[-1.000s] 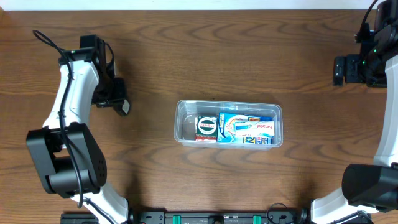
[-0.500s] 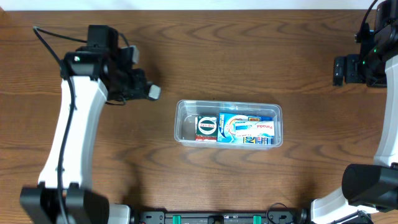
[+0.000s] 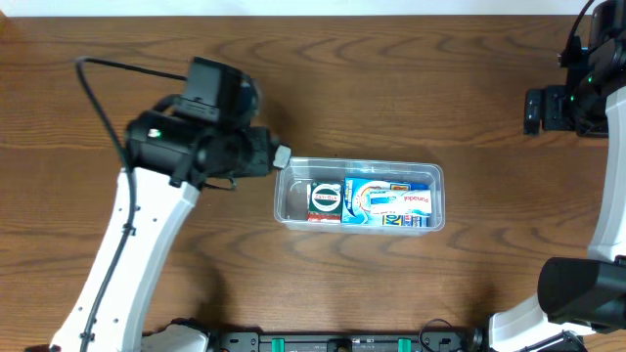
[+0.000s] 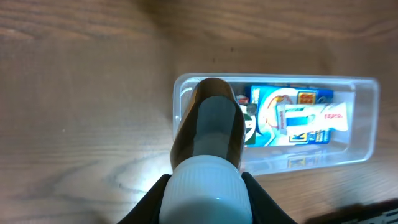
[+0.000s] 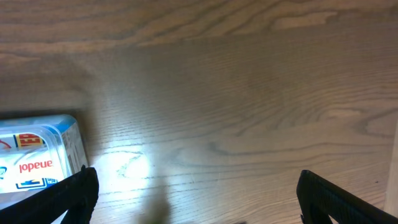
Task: Pack container
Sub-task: 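Carry the dark bottle over the container and lower it inside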
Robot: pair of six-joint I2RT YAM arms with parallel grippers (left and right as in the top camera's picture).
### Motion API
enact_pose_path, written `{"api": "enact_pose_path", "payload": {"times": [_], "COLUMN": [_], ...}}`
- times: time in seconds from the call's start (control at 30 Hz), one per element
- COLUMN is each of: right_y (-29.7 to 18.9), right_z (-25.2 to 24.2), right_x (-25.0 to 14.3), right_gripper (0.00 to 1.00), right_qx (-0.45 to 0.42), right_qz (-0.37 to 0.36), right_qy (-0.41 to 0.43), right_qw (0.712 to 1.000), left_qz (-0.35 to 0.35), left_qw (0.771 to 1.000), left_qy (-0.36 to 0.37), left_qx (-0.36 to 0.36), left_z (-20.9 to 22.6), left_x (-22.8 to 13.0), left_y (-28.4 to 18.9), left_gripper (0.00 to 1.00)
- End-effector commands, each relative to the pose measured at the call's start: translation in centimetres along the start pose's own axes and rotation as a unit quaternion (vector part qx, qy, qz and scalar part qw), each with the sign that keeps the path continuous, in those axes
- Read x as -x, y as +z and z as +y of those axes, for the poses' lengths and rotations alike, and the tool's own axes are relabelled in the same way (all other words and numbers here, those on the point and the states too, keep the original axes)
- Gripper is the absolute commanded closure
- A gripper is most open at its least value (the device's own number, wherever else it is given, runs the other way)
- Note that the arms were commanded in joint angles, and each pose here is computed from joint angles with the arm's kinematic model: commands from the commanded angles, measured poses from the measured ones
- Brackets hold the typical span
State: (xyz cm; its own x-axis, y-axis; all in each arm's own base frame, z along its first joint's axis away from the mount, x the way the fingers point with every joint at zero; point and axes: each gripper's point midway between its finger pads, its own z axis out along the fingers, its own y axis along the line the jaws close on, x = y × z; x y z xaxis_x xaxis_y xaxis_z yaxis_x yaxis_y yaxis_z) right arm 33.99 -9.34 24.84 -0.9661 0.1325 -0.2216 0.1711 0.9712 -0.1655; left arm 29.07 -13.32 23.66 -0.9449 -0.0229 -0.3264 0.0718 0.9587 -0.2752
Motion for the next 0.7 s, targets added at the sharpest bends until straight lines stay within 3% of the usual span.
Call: {"api": "enact_pose_path", "payload": {"times": [0.0,0.67], "right_y": [-0.8,-0.8], "right_z": [-0.5,-0.5], "right_x": [0.1,0.1], "right_gripper": [0.01,0.01], "right_qx": [-0.006,-0.006], "right_qz": [-0.012,-0.012], "right_qy": [0.011,0.011], "right_qw": [1.000,1.000], "left_qz": [-0.010,0.073], "left_qw": [0.999,0.984], "left_qy": [-0.008,-0.011], "left_qx": [0.046,0.163], "left_z": [0.0,-2.2], "left_x": [0.2,-3.9], "left_y": [0.4,7.9], "left_gripper": [0.73,0.73]}}
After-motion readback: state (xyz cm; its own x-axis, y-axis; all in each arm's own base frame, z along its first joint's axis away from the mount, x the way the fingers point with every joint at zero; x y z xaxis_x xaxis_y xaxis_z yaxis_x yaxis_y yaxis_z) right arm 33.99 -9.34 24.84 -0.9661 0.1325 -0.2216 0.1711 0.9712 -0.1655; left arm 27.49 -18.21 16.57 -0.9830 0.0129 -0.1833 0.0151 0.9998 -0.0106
